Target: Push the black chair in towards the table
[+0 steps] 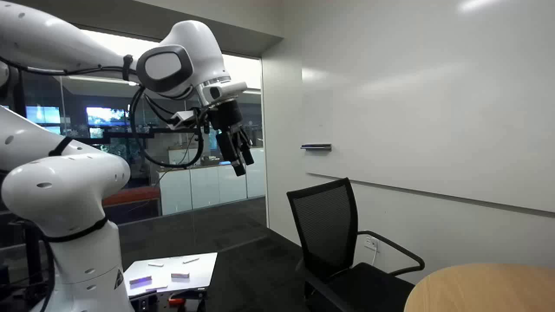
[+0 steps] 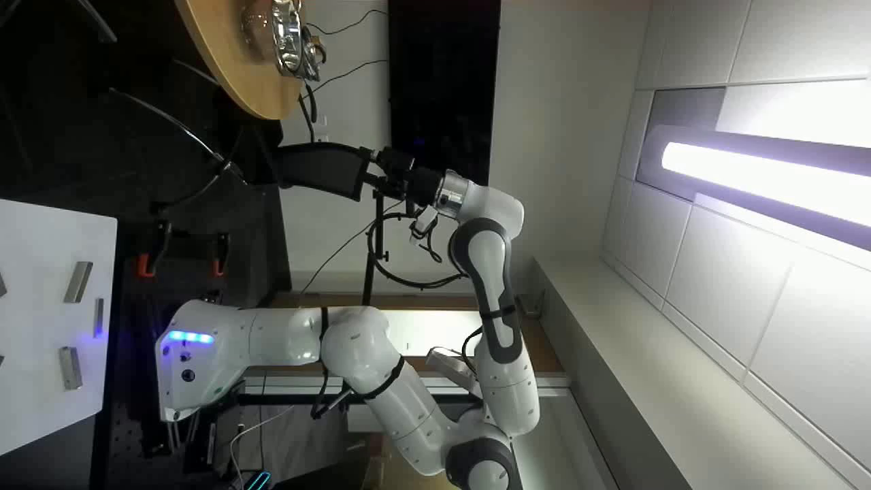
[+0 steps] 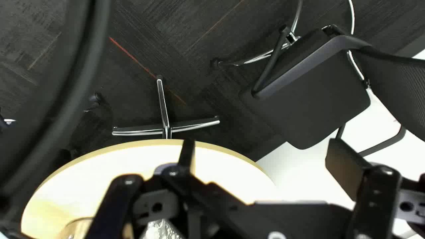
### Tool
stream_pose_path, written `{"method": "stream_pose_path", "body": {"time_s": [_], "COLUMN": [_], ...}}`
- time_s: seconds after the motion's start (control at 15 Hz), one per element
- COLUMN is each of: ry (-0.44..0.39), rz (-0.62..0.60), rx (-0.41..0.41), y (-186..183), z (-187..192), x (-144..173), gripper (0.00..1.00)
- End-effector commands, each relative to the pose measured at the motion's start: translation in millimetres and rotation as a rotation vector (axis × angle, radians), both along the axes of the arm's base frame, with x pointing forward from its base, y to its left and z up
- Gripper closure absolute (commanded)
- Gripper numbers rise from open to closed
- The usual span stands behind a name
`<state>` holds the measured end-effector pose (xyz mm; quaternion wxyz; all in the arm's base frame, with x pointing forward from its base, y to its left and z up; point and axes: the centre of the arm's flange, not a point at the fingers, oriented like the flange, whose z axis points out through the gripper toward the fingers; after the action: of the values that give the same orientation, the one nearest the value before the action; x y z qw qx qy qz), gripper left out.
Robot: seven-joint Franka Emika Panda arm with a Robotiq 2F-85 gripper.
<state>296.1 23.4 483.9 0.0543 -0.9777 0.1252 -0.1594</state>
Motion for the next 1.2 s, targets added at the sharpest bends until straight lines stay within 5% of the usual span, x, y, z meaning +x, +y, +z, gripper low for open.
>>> {"method": "stream_pose_path", "body": {"time_s": [0.0,1.13], "ry": [0.01,0.025], "rz": [0.0,0.016], "rx": [0.0,0.009], "y": [-0.2,2.0], "z": [-4.5,-5.6], "x": [-0.5,5.7], "gripper": [0.0,0.0]}}
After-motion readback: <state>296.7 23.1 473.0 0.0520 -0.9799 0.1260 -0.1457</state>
